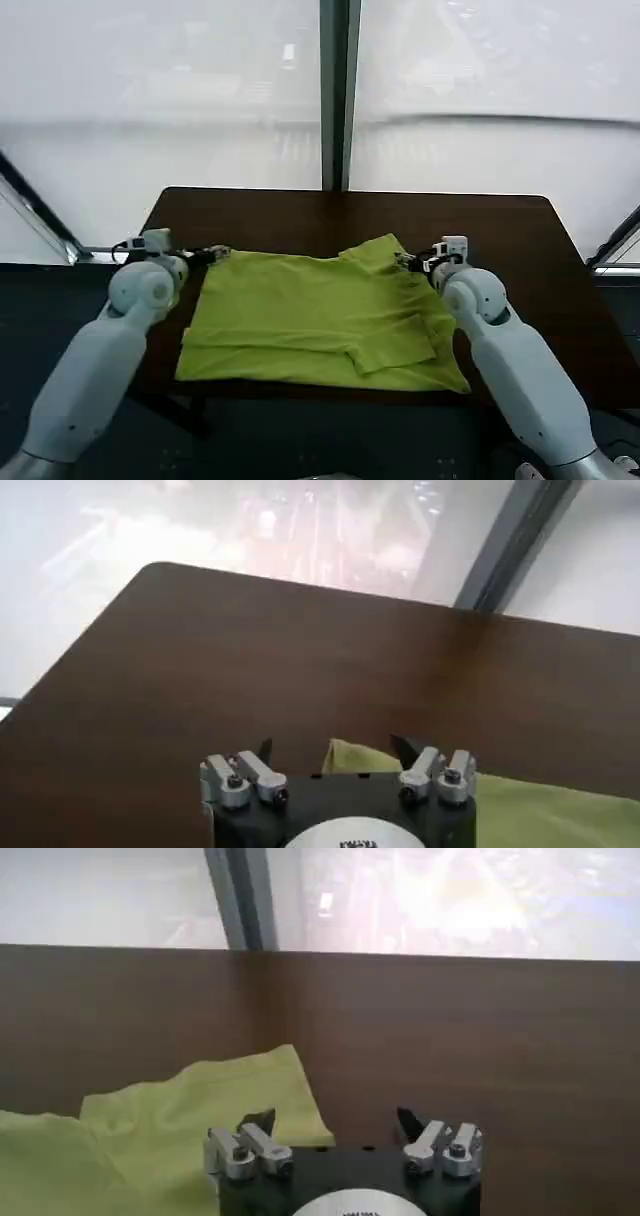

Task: Fold and organize the clothes.

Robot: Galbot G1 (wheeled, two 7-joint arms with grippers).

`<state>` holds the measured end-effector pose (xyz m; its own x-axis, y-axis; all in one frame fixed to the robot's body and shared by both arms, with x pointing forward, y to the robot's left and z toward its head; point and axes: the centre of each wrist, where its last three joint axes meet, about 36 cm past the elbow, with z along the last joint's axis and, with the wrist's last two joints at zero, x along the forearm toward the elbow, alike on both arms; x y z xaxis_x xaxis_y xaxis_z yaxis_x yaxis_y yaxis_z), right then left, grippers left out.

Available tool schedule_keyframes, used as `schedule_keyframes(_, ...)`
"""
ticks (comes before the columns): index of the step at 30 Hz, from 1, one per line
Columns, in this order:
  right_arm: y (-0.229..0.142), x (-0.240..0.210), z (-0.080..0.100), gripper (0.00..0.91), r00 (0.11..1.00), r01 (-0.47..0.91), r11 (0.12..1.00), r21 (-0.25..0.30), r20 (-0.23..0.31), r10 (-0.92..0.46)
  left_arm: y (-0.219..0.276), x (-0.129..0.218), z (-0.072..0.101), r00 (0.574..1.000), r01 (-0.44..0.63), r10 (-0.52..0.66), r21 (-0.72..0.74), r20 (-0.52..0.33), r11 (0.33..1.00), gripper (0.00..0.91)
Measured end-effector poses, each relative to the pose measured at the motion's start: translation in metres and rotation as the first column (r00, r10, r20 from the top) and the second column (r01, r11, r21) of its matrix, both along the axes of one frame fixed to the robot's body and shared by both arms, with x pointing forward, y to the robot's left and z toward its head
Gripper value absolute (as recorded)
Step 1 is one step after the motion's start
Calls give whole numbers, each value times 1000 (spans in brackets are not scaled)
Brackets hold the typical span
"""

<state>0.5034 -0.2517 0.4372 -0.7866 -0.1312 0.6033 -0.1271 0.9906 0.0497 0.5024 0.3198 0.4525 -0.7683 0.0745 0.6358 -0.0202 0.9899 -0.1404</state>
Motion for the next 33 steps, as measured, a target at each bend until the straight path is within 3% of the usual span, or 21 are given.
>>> schedule_keyframes(9,1,-2,-2,527,1000,-2,1000,2,-6,2,-1,0,-7,1000,10,-10,-1,-15,1000,614)
schedule_keyframes(12,0,-2,-2,449,1000,-3,1000,3,-5,3,-1,-1,-9,1000,24,-24,4,-15,1000,517)
schedule_keyframes(21,0,-2,-2,263,1000,-2,1000,3,-6,2,-2,4,-13,999,37,-36,11,-17,999,410)
schedule_keyframes(22,0,-1,-2,234,1000,-2,1000,3,-6,2,-3,5,-13,999,37,-37,11,-18,999,351)
schedule_keyframes(23,0,-1,-3,137,1000,-2,1000,4,-7,2,-3,6,-14,999,36,-36,12,-19,999,263)
schedule_keyframes(25,0,-1,-3,88,1000,0,1000,6,-8,0,-3,7,-15,999,35,-35,12,-19,999,146)
schedule_keyframes(27,1,-1,-3,59,1000,1,1000,10,-7,-1,-4,8,-16,999,36,-36,13,-20,999,127)
schedule_keyframes(30,2,-1,-2,20,1000,1,1000,16,-5,-1,-5,8,-17,999,42,-42,12,-20,999,0)
schedule_keyframes(33,3,-2,1,0,1000,2,999,40,0,-2,-5,7,-18,998,55,-55,13,-19,998,0)
